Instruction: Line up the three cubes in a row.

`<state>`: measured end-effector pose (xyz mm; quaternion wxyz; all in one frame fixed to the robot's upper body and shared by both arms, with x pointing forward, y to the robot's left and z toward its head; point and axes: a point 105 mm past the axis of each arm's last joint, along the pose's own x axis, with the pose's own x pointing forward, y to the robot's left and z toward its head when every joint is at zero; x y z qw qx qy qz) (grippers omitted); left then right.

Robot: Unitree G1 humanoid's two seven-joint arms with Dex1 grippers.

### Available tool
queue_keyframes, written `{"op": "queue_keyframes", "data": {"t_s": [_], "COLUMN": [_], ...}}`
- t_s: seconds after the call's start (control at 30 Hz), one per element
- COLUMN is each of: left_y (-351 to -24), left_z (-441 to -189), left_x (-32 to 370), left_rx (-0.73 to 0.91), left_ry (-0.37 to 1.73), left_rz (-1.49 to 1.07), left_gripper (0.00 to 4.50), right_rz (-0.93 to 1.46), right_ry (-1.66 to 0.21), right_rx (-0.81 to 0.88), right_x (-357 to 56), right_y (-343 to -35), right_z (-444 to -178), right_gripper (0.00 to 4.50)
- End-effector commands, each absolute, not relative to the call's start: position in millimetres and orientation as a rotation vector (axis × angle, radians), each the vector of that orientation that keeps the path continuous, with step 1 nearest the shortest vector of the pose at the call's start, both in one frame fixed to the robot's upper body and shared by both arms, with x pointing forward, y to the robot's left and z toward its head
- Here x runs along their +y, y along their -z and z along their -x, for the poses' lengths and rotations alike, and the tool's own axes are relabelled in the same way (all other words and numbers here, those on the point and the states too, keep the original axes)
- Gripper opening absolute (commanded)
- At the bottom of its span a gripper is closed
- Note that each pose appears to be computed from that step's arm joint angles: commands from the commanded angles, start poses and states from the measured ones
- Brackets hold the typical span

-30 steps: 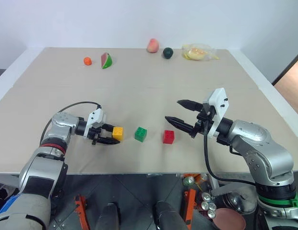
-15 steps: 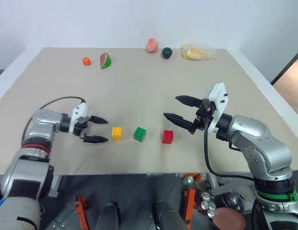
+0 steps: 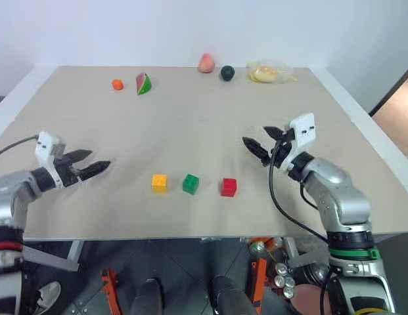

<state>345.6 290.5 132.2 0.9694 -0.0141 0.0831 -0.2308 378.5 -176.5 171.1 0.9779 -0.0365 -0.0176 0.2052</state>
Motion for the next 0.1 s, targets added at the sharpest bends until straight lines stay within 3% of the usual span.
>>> {"op": "queue_keyframes", "data": {"t_s": [0.03,0.1], "left_y": [-149,-139], "left_z": [-342,-341], "left_x": [283,275], "left_rx": [0.064,0.067], "left_ry": [0.356,0.309], "left_rz": [0.075,0.127], "left_gripper": [4.39,4.39], "right_rz": [0.050,0.036], "right_ry": [-0.269,-0.211], "right_rx": [-0.082,-0.064], "right_x": [-194,-200], "right_y": [-173,-162], "right_z": [-383,-386], "right_gripper": [3.89,3.89]}}
